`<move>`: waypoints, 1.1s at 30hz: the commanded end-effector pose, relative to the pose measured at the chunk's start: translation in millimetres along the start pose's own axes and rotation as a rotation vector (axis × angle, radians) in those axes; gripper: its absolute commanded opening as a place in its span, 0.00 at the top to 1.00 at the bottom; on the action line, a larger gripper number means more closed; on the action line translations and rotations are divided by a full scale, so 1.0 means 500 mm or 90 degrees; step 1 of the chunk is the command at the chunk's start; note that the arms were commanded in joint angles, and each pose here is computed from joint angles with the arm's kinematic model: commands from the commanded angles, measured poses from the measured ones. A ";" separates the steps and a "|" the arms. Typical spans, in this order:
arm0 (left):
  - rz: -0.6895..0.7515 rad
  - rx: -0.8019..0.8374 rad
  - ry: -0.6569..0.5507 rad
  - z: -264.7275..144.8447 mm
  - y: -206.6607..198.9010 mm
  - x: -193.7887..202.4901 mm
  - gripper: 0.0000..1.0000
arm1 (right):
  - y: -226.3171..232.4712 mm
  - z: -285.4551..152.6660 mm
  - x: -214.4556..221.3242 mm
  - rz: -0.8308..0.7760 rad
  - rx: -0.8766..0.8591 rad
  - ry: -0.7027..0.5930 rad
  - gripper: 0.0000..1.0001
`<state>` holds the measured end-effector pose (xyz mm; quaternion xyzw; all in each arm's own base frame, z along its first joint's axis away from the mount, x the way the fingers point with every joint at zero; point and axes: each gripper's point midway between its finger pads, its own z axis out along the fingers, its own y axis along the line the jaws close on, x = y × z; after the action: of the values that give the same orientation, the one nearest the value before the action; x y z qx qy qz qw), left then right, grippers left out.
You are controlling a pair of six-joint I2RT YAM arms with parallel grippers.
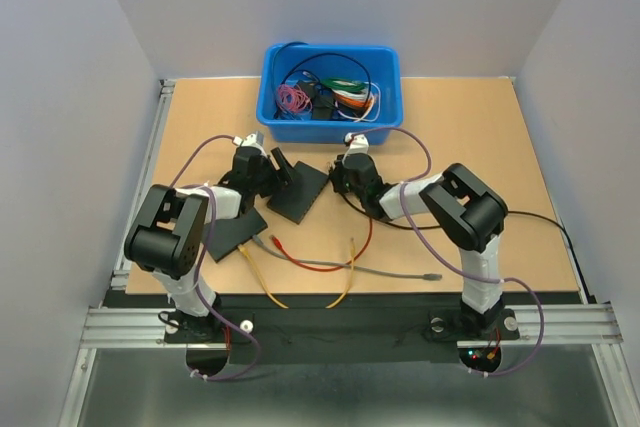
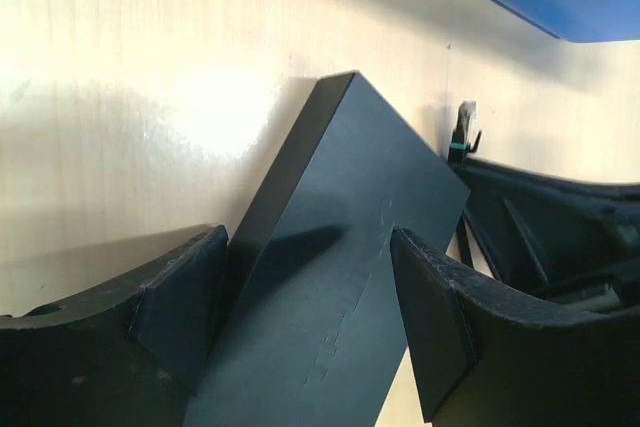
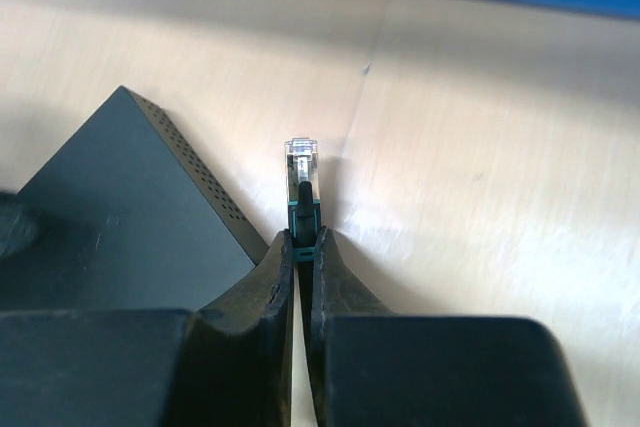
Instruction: Insert the plug into the switch port
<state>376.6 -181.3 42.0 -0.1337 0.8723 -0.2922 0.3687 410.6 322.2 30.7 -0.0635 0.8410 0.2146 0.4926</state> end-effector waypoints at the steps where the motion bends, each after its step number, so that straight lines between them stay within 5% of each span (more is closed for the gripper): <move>1: -0.008 -0.047 0.053 -0.006 0.042 0.053 0.22 | 0.024 -0.037 0.052 -0.010 -0.007 0.046 1.00; 14: 0.062 0.034 0.058 -0.005 0.012 0.060 0.22 | -0.049 -0.160 -0.032 -0.078 0.111 0.021 1.00; 24: 0.111 0.067 0.072 -0.017 -0.009 0.078 0.23 | 0.094 -0.220 0.091 -0.073 -0.053 0.128 0.99; 33: 0.137 0.067 0.052 -0.020 -0.035 0.082 0.25 | 0.135 -0.220 0.160 -0.089 -0.069 0.186 1.00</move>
<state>359.5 -209.6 41.2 -0.0182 0.8682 -0.3170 0.3813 262.7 332.7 27.5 -0.1841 0.8822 0.2000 0.3844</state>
